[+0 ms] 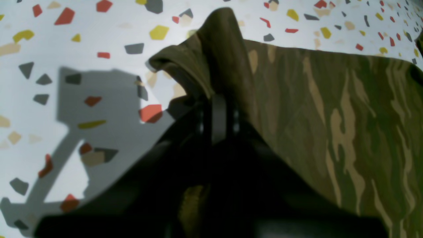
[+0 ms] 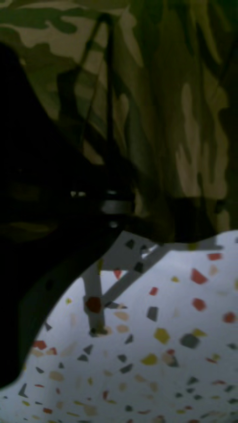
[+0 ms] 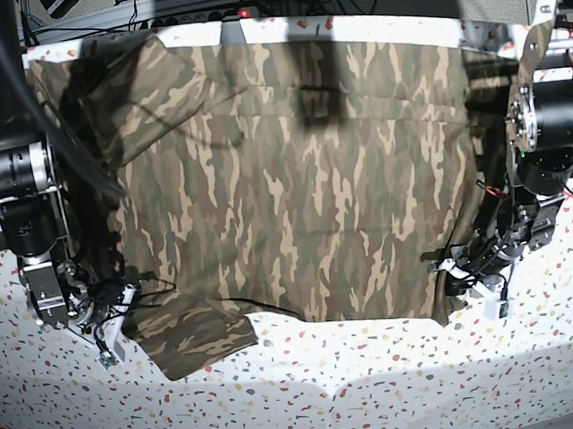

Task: Fold the T-shirt properly
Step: 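Lift the doubled shirt by its corners with both grippers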

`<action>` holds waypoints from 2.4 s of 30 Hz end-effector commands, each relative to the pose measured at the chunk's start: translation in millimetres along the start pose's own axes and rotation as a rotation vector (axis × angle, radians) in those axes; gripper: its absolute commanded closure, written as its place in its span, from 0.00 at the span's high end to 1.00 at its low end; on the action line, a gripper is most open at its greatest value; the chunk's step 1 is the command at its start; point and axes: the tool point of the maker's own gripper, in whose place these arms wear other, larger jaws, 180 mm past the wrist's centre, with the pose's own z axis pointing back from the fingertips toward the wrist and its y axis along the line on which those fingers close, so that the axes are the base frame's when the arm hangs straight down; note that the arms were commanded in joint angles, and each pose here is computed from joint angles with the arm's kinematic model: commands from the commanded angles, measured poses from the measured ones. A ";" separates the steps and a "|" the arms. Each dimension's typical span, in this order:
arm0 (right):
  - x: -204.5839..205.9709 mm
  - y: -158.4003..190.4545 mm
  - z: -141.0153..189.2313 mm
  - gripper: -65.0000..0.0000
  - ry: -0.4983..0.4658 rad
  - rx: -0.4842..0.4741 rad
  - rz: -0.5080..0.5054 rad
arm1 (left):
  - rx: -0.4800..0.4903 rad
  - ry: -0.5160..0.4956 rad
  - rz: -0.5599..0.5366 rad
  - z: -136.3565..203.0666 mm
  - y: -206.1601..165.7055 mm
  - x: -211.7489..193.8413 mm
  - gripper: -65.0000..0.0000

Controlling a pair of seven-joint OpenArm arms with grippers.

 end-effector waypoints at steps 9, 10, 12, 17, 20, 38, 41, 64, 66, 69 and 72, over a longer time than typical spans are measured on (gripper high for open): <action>76.1 -23.3 22.2 0.00 -0.133 0.016 -0.048 | -0.013 -0.093 -0.020 -1.3 -3.2 50.8 0.00; 76.2 -19.8 22.6 0.00 -0.130 0.037 -0.039 | -0.014 -0.088 -0.021 -1.6 -3.7 52.0 0.00; 75.7 -12.5 23.0 0.00 -0.122 0.076 -0.023 | -0.015 -0.089 -0.025 -1.9 -4.5 57.3 0.00; 69.1 -5.2 23.2 0.00 -0.087 0.118 -0.004 | -0.018 -0.078 -0.035 -2.7 -6.7 67.7 0.00; 67.0 -0.9 23.6 0.00 -0.076 0.141 0.007 | -0.027 -0.065 -0.039 -3.1 -9.0 70.5 0.00; 74.7 -47.1 60.8 0.00 -0.123 0.153 -0.149 | -0.127 -0.124 0.041 12.5 -9.2 95.9 0.00; 75.0 -48.8 68.0 0.00 -0.136 0.175 -0.180 | -0.144 -0.108 0.038 12.9 -14.7 102.3 0.00; 10.3 -11.6 114.5 0.00 -0.195 0.303 -0.140 | -0.198 -0.158 0.053 12.4 -35.5 126.0 0.00; 9.7 -17.3 117.3 0.00 -0.209 0.296 -0.167 | -0.219 -0.196 0.039 10.9 -47.2 136.5 0.00; 11.4 -25.1 120.7 0.00 -0.225 0.282 -0.188 | -0.185 -0.216 -0.028 4.0 -58.1 145.9 0.00; 12.2 -27.6 121.9 0.00 -0.229 0.278 -0.193 | -0.041 -0.192 -0.123 -6.4 -51.9 147.9 0.00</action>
